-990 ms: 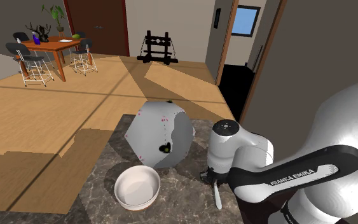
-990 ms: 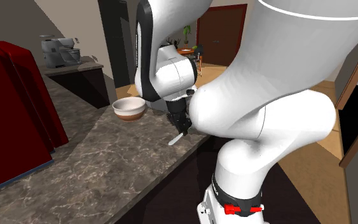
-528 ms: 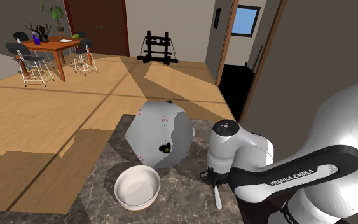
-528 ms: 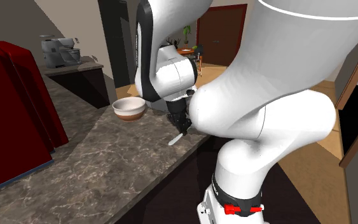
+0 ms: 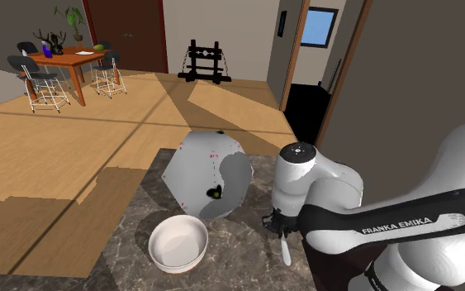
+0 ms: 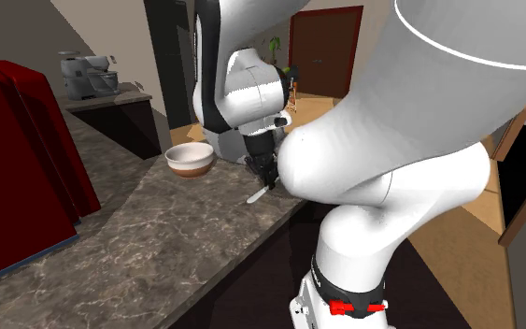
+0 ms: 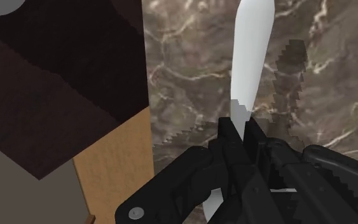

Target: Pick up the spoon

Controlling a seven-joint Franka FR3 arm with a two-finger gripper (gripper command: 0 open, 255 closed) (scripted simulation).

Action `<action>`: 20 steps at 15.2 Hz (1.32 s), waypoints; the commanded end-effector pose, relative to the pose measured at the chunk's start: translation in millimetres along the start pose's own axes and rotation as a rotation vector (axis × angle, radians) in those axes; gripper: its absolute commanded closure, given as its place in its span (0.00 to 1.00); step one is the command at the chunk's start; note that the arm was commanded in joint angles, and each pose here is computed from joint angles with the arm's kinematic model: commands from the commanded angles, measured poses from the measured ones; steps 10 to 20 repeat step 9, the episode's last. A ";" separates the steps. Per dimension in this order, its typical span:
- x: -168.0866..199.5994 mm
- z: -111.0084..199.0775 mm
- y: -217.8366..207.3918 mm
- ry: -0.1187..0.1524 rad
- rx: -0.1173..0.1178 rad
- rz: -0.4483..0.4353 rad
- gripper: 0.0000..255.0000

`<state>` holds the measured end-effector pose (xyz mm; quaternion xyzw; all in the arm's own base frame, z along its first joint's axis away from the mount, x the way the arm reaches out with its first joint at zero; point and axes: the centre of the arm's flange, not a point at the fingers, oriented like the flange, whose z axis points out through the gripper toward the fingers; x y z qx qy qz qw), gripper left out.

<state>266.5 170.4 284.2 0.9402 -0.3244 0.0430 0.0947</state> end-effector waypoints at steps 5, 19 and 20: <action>5.5 -32.3 4.8 -0.001 0.000 0.000 1.00; 7.1 -43.4 6.6 -0.001 0.000 0.000 1.00; 7.1 -43.4 6.6 -0.001 0.000 0.000 1.00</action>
